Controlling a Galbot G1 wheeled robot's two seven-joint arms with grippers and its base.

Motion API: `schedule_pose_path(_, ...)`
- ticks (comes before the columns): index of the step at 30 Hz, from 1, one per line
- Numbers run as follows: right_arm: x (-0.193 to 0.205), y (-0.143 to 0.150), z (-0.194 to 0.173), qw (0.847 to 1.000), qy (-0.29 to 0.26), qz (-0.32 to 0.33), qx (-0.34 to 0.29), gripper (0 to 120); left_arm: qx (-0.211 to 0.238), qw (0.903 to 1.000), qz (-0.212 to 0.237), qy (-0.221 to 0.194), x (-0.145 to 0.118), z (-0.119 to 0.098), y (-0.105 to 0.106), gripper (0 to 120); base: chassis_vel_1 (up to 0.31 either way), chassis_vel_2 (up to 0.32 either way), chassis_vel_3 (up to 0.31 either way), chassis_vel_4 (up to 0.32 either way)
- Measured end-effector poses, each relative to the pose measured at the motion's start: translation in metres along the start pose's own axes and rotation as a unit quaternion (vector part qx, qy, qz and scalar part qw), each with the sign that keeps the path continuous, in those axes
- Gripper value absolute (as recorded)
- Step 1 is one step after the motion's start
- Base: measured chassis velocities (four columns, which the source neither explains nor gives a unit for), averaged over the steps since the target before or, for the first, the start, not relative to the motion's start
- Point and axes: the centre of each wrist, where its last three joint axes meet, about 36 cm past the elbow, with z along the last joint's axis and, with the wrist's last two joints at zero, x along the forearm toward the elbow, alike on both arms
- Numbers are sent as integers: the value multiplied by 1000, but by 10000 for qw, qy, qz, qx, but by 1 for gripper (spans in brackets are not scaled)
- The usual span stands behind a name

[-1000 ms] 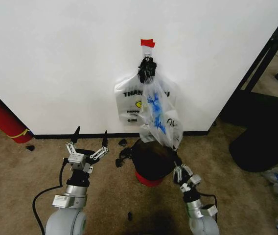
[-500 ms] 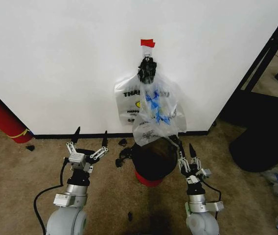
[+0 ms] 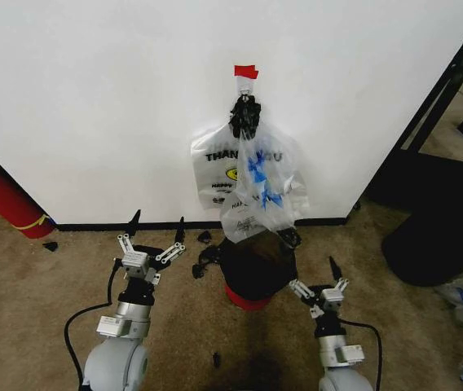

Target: Pick up the garbage bag from the wall and place it over the trash bin.

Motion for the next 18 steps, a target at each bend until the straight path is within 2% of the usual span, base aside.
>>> schedule_pose_path(2,7,-1,-4,9966,179,109,798,100,-9,10000,17,7,-2,2,1,100,0,0,0,0)
schedule_pose_path(3,9,0,-4,9946,250,167,998,100,-6,10000,26,13,-3,4,1,100,0,0,0,0)
schedule_pose_path(7,18,5,-2,9878,622,284,1399,100,26,10000,56,31,-4,7,-1,100,0,0,0,0)
schedule_pose_path(9,27,10,-4,9835,1052,240,1451,100,32,10000,79,41,-5,8,-2,100,0,0,0,0)
schedule_pose_path(13,29,13,-5,9793,1371,160,1480,100,9,9999,104,47,-5,8,0,100,0,0,0,0)
schedule_pose_path(15,26,12,-9,9780,1414,-4,1534,100,-17,9999,143,43,-6,8,1,100,0,0,0,0)
schedule_pose_path(18,21,8,-12,9804,1179,-212,1565,100,32,9996,269,67,-9,7,-2,100,0,0,0,0)
